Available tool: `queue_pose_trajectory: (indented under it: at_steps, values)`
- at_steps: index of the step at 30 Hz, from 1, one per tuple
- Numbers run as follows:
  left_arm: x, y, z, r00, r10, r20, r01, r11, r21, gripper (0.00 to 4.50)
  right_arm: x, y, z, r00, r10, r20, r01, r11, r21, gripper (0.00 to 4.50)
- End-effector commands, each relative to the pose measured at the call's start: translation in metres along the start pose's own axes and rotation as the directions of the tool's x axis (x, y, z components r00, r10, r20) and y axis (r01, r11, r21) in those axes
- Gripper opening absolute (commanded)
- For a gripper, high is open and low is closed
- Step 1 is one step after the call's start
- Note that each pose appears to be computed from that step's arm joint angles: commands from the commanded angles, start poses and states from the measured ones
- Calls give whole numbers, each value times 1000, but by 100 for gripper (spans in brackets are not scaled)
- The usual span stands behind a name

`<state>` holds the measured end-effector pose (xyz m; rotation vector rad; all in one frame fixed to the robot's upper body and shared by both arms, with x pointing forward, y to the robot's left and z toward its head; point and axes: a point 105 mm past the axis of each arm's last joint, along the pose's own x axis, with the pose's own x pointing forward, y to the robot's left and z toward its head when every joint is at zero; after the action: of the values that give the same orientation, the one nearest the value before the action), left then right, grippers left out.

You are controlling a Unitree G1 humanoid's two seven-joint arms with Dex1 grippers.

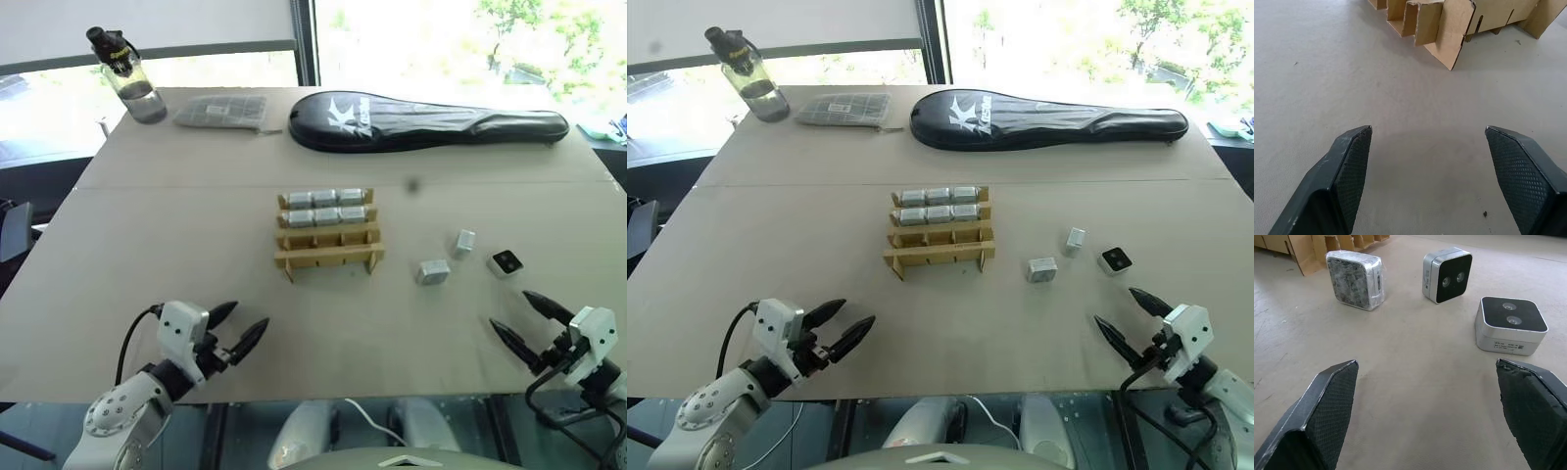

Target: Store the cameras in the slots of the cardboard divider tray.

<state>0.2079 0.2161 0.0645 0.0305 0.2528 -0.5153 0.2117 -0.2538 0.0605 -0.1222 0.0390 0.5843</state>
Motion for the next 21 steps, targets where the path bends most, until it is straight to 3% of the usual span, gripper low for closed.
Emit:
queue_pose_trajectory:
  at_steps: [1, 21]
  values:
    - [-3, -3, 9, 999, -10, 30, 9, 999, 38, 382, -1, -8, 9, 1000, -3, 24, 4, 999, -44, 450]
    - [-4, -3, 4, 999, -25, 35, 24, 999, 32, 382, -1, -8, 2, 1000, 1, 11, 0, 999, -47, 450]
